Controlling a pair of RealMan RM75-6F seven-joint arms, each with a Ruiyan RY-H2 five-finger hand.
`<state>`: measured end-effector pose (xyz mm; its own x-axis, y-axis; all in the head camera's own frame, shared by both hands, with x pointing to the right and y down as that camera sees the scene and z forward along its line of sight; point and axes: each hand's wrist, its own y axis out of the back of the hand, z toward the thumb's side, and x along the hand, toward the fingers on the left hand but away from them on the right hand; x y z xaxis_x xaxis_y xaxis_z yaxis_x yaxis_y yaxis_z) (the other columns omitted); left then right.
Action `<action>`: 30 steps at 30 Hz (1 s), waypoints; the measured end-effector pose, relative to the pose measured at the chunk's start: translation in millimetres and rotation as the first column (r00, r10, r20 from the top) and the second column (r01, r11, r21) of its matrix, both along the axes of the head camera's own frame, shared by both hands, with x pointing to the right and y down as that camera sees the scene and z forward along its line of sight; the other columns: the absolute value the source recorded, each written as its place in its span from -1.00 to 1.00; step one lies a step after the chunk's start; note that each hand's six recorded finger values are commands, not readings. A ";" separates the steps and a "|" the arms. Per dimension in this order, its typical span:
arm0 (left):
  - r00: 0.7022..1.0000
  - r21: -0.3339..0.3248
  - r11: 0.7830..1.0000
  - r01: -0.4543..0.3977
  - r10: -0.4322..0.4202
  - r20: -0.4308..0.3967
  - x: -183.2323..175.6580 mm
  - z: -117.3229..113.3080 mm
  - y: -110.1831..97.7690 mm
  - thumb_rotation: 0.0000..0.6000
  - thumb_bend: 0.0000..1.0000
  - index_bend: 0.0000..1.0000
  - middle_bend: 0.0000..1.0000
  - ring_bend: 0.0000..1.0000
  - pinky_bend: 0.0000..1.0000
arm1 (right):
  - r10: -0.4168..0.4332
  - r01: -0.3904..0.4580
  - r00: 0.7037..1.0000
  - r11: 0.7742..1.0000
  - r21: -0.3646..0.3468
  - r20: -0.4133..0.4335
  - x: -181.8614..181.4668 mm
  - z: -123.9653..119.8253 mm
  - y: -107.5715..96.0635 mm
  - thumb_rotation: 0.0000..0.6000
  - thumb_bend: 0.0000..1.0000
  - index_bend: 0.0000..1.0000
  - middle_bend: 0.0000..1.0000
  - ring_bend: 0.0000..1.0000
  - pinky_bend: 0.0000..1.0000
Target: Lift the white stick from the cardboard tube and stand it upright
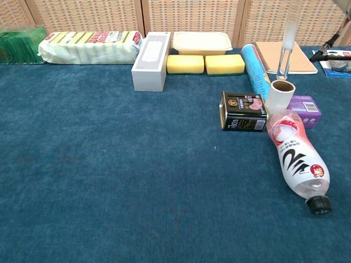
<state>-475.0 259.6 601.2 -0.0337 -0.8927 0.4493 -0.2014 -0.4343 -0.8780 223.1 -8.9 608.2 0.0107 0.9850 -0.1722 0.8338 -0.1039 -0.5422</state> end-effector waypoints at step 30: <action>1.000 0.001 1.000 0.008 -0.008 0.017 9.2 -5.5 1.3 1.00 -0.61 -0.87 -1.00 -1.00 -0.69 | 0.023 -0.023 0.999 0.999 -0.024 0.035 15.4 16.8 -0.8 1.00 -0.17 0.49 1.00 1.00 1.00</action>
